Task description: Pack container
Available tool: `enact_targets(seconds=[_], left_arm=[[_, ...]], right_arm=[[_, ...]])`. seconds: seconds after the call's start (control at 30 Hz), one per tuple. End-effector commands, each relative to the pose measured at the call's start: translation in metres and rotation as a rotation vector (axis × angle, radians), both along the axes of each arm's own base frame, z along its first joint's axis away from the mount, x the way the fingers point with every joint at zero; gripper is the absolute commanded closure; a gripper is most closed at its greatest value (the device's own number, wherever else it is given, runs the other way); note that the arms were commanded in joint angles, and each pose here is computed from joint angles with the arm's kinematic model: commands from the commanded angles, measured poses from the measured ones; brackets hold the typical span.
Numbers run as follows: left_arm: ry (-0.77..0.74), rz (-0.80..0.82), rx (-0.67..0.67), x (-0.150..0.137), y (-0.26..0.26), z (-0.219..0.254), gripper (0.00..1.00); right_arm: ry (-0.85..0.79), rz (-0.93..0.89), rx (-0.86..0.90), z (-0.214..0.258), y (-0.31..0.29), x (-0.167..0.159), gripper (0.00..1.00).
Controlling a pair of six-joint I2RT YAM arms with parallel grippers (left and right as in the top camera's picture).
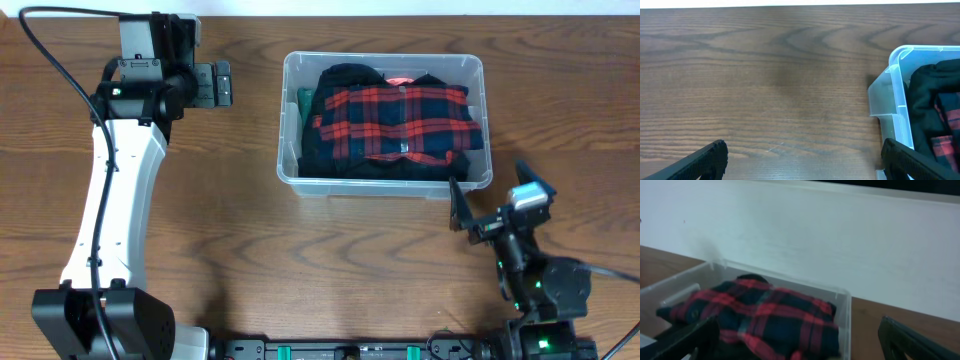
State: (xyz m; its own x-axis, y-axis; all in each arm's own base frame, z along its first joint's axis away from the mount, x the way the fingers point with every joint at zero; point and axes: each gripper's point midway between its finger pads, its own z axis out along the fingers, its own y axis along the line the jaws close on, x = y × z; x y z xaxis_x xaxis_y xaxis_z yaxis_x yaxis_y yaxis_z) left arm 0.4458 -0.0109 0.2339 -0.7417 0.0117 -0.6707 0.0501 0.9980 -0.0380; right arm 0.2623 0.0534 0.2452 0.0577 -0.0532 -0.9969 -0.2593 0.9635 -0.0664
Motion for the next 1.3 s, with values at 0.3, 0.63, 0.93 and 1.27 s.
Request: enact_targets(seconds=[0.3,0.63,0.93,1.27], left_arm=[[-0.006,0.011,0.0,0.0,0.003,0.003,0.02],[-0.006,0.011,0.0,0.0,0.003,0.003,0.02],[-0.006,0.011,0.0,0.0,0.003,0.003,0.02],[-0.006,0.01,0.0,0.0,0.002,0.003,0.02]], right_arm=[[-0.039,-0.056,0.012,-0.035,-0.013,-0.012,0.01],[0.003,-0.092,0.046,-0.058,-0.023,-0.015,0.01],[0.081,-0.11,-0.006,-0.08,-0.027,-0.018,0.01],[0.102,-0.128,-0.006,-0.085,-0.031,-0.017,0.01]])
